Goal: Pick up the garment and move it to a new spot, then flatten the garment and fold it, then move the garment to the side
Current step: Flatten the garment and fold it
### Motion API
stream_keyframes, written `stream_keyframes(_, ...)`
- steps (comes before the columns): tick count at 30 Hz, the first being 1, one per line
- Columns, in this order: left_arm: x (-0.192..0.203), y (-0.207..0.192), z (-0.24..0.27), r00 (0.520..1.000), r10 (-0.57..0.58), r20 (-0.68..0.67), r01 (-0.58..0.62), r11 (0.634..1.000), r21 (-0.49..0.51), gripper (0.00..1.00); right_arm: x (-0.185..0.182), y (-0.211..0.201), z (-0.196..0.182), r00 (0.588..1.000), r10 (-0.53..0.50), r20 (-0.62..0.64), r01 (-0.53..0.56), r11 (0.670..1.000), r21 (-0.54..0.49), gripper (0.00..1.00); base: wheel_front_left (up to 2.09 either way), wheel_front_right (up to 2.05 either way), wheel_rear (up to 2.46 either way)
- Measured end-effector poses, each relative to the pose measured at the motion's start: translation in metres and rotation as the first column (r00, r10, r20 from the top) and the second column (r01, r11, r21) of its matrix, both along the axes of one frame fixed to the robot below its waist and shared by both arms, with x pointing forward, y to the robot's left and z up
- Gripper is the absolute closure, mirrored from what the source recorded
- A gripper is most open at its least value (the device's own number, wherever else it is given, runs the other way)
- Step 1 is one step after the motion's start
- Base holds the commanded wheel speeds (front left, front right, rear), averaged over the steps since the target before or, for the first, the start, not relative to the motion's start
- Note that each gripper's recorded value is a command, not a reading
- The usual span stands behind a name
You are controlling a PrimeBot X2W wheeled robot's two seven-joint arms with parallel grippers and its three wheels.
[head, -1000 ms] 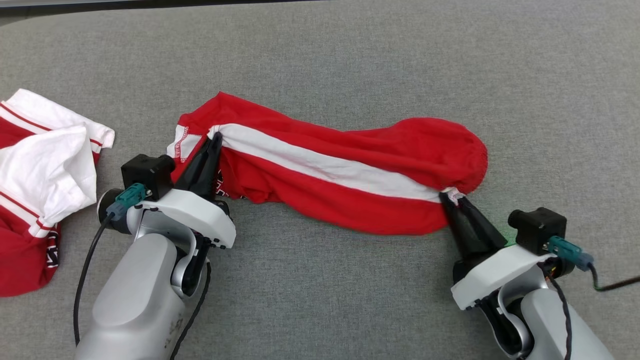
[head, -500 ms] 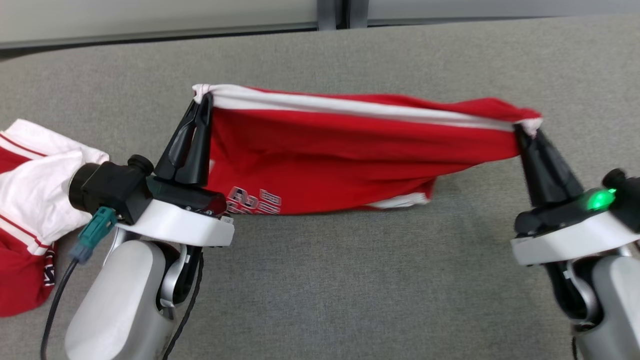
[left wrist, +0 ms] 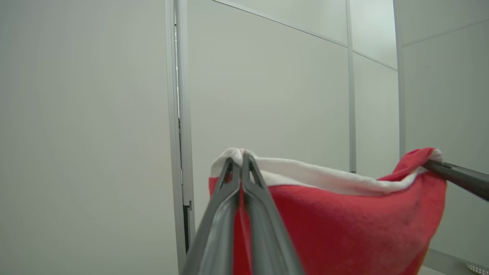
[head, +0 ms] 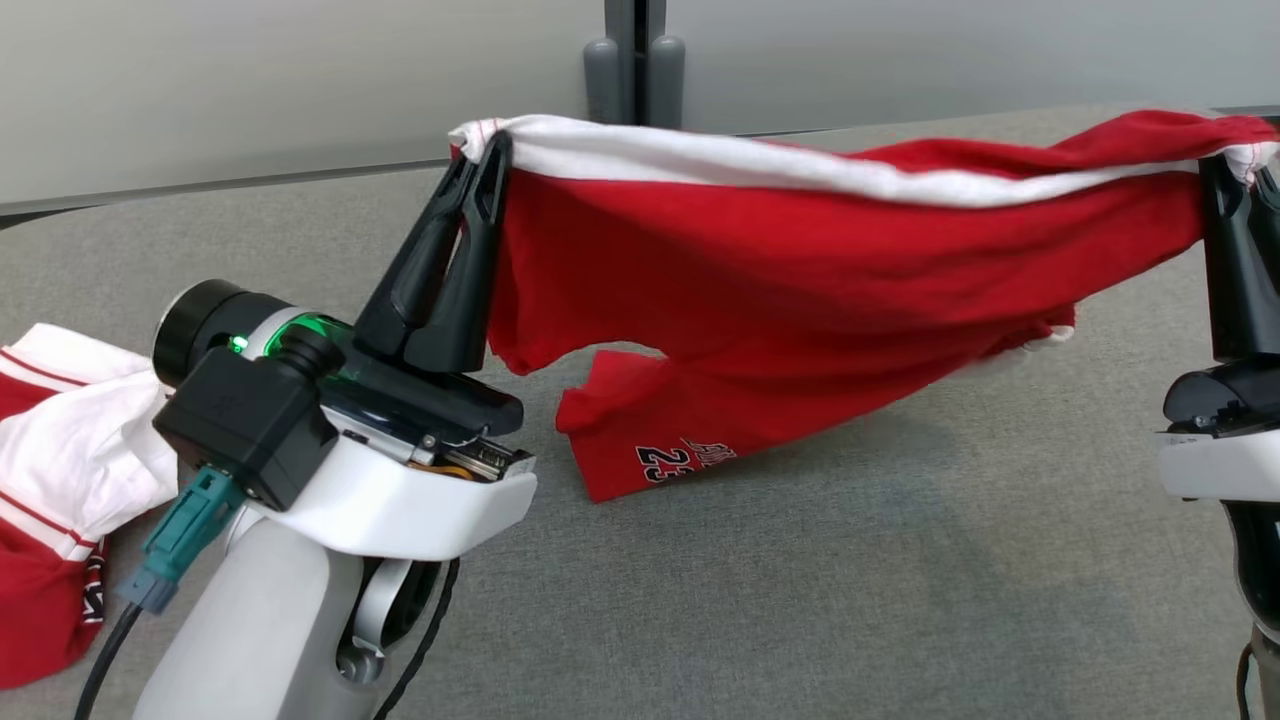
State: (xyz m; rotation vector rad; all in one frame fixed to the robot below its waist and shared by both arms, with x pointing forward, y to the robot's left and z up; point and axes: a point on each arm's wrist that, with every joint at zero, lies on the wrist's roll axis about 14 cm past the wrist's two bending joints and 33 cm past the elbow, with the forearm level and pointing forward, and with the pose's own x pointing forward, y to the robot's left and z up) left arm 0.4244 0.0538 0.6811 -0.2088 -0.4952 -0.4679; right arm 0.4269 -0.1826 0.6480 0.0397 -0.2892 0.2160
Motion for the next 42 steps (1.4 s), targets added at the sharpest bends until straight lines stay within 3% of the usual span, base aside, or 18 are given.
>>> stream_keyframes(11,0.03,-0.005,-0.01,0.999,-0.017,-0.04,0.016,1.0,-0.011,1.0,0.02,0.001,-0.01,0.999,0.012,-0.037,-0.011,0.999,0.033,1.0,0.0,0.0,0.0)
stream_keyframes(24,0.156,-0.003,0.001,1.0,0.017,0.011,-0.016,0.999,-0.033,1.0,0.143,0.036,0.019,0.989,0.124,0.079,-0.127,0.991,0.033,1.0,0.0,0.0,0.0)
stream_keyframes(32,0.208,0.003,0.021,0.998,0.064,-0.006,-0.065,0.996,-0.059,1.0,0.188,0.065,0.039,0.972,0.166,0.164,-0.178,0.982,0.061,1.0,0.0,0.0,0.0)
stream_keyframes(37,0.225,0.01,-0.008,0.99,0.097,-0.101,-0.1,0.994,-0.034,1.0,0.206,0.082,0.003,0.982,0.182,0.057,-0.185,0.981,0.056,1.0,0.0,0.0,0.0)
stream_keyframes(42,0.23,0.017,-0.103,0.936,0.116,-0.331,-0.122,0.992,0.002,1.0,0.211,0.095,-0.075,0.969,0.195,-0.151,-0.185,0.98,0.075,1.0,0.0,0.0,0.0)
